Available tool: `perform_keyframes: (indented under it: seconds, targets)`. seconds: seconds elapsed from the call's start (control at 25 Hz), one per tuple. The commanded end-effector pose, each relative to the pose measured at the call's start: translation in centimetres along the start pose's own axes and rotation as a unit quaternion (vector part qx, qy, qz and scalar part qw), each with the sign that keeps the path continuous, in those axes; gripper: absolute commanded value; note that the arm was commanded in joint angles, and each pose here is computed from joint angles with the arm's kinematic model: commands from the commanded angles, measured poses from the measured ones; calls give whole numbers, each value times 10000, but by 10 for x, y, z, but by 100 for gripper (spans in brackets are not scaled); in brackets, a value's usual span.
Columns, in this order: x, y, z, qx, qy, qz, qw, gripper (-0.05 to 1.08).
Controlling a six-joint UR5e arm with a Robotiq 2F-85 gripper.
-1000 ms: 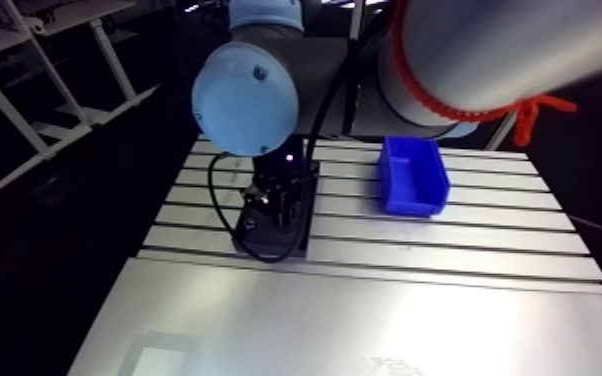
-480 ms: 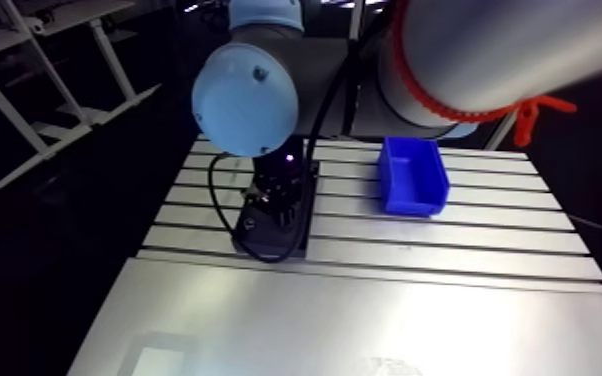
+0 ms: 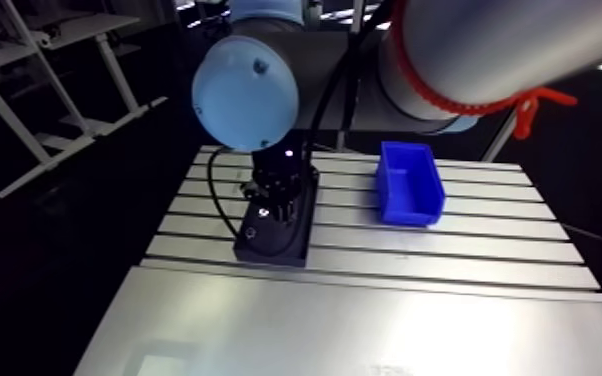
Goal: Pick up the M10 bolt from the tray and put it into the blue bin.
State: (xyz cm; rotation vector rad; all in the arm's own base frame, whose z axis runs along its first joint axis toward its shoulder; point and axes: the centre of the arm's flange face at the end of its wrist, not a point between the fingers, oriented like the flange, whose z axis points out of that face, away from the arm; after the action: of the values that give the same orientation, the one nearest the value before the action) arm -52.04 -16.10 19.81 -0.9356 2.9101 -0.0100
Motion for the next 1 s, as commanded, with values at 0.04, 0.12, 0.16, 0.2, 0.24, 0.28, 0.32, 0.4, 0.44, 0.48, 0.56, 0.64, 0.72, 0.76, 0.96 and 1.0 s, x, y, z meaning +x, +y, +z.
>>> perform_keyframes:
  seconds: [0.04, 0.12, 0.16, 0.2, 0.24, 0.28, 0.32, 0.4, 0.44, 0.48, 0.56, 0.64, 0.72, 0.76, 0.96, 1.0]
  targets:
    - [-1, -2, -41, -132, 226, -7, 9997, 106]
    - [-3, -2, -57, -144, 245, -7, 9996, 107]
    - [-3, 0, -63, -156, 265, 1, 9995, 107]
    - [-2, 0, -69, -167, 267, -6, 9995, 107]
    - [-2, 1, -79, -184, 292, -29, 9994, 107]
    - [-2, 1, -87, -187, 281, -59, 9994, 107]
    - [-2, 1, -96, -200, 300, -74, 9993, 107]
    - [-4, 1, -110, -207, 323, -105, 9992, 107]
    - [-4, 1, -120, -235, 360, -173, 9989, 107]
    - [-4, 1, -125, -236, 368, -265, 9987, 107]
    - [-5, 8, -138, -273, 398, -372, 9981, 107]
    - [-5, 19, -153, -271, 398, -494, 9976, 107]
    - [-3, 26, -168, -292, 411, -793, 9956, 107]
    - [-4, 33, -176, -302, 412, -915, 9945, 107]
    - [-9, 49, -207, -168, 262, -1883, 9816, 107]
    - [-12, 56, -212, -142, 235, -2050, 9784, 107]
